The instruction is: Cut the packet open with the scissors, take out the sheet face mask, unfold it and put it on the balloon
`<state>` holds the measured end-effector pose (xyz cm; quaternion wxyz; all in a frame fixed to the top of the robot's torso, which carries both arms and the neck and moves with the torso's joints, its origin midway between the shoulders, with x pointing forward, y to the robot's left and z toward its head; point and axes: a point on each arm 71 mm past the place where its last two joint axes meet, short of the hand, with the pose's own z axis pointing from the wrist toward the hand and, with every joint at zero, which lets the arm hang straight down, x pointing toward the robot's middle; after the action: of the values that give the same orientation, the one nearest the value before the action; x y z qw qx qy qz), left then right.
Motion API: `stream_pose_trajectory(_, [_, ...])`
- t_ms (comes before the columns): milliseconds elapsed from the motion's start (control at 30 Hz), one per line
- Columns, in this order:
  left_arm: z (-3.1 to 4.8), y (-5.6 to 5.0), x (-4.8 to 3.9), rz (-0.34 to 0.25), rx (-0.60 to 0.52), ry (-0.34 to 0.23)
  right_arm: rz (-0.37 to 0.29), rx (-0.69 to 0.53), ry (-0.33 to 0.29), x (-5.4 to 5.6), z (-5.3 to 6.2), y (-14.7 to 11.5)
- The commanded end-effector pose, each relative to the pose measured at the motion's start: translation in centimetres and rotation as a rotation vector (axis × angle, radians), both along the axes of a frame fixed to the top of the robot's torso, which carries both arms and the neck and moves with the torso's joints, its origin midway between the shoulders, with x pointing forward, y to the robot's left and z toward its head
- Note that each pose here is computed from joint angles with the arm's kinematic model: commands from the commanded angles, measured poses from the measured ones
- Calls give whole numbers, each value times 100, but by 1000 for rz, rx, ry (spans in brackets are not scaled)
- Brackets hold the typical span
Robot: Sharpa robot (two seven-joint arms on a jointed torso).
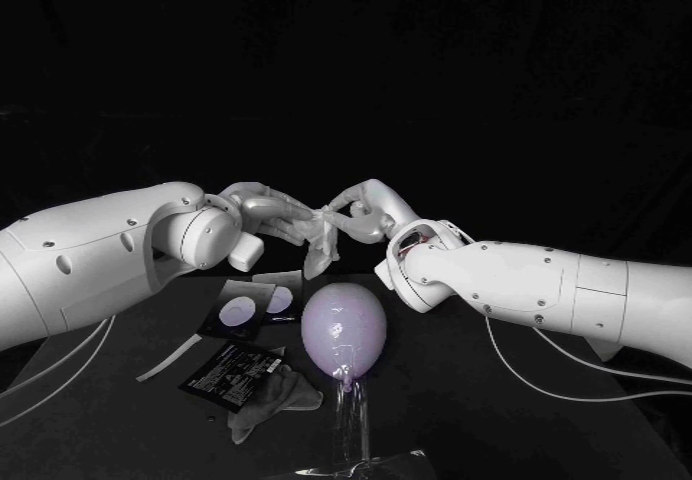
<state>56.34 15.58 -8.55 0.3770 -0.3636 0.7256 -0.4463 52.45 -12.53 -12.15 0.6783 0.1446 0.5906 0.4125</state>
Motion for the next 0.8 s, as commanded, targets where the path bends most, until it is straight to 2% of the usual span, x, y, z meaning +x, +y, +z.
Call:
stream_pose_trajectory(33, [14,36,15,9,-4,-11,-1,13,9,10,0,-39])
stream_pose_trajectory(800, [-8,66,18,13,1,-6,51,56,72,0,-16,-113])
